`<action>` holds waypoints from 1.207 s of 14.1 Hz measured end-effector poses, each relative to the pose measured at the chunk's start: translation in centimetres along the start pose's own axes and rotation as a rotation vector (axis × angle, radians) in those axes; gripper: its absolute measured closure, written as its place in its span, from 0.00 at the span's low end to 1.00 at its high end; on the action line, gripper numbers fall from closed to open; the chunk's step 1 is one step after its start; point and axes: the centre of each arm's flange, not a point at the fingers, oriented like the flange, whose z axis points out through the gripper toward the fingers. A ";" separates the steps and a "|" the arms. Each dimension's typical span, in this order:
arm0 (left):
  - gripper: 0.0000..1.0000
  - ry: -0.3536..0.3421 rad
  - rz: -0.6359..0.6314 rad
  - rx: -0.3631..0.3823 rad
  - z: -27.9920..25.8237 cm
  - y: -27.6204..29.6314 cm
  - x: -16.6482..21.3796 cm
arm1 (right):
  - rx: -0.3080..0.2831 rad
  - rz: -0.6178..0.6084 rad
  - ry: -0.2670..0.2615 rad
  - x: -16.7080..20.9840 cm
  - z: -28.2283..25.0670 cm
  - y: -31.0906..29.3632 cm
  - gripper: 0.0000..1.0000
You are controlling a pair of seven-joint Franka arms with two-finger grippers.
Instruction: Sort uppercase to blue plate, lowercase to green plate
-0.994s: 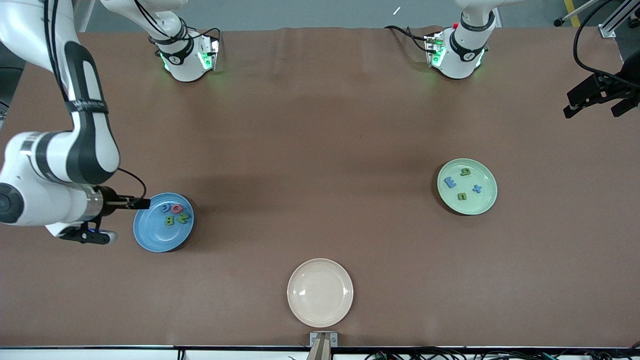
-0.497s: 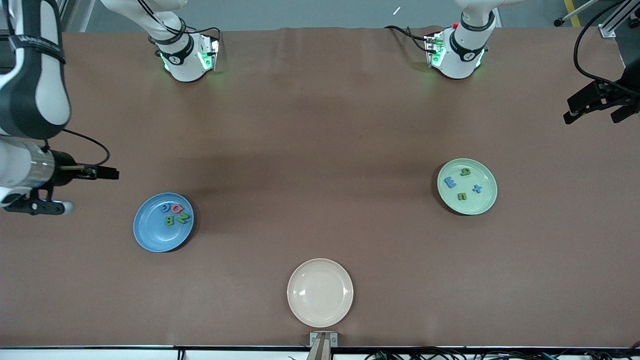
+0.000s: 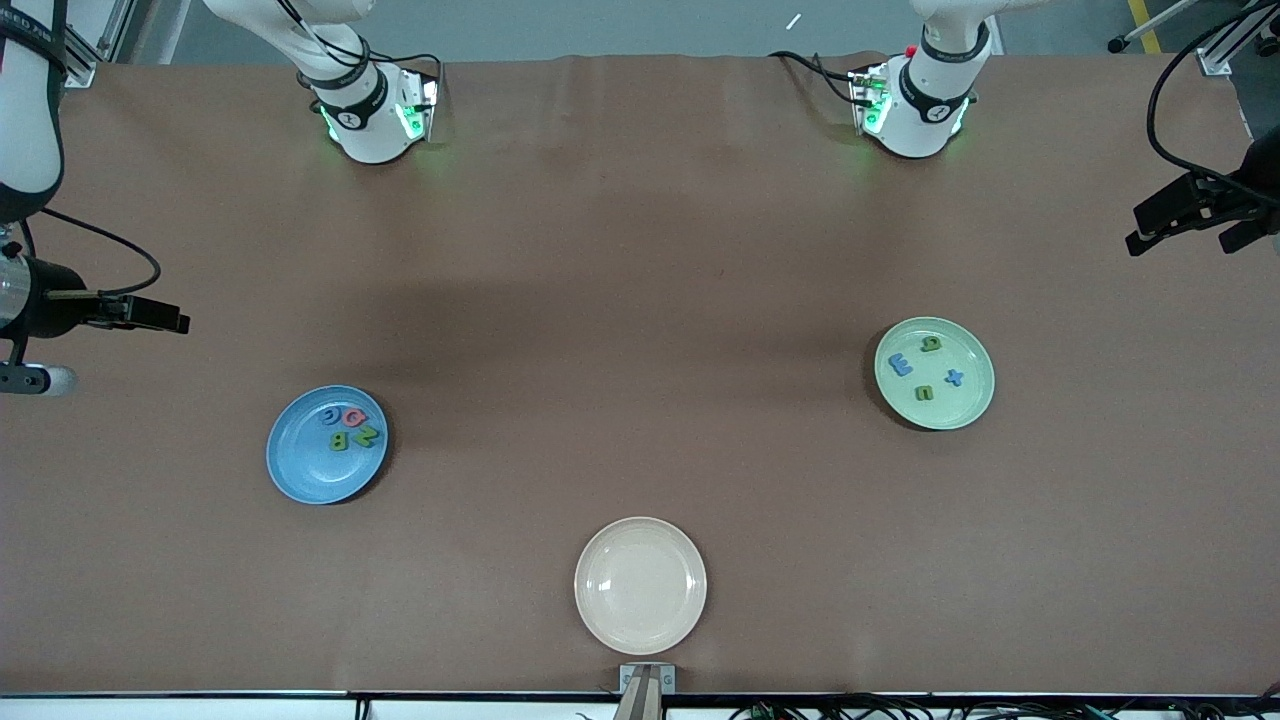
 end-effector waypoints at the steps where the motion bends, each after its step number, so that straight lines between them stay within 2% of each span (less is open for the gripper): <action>1: 0.00 0.000 0.000 0.000 0.0 0.0 0.0 | 0.000 0.000 0.004 0.0 -0.2 0.0 0.00; 7: 0.00 -0.004 0.033 0.003 0.3 1.6 0.2 | -0.046 0.002 0.055 -0.1 -2.5 0.4 0.00; 17: 0.00 0.001 0.029 0.002 0.1 1.4 0.2 | -0.050 0.033 0.109 0.1 -4.7 2.2 0.00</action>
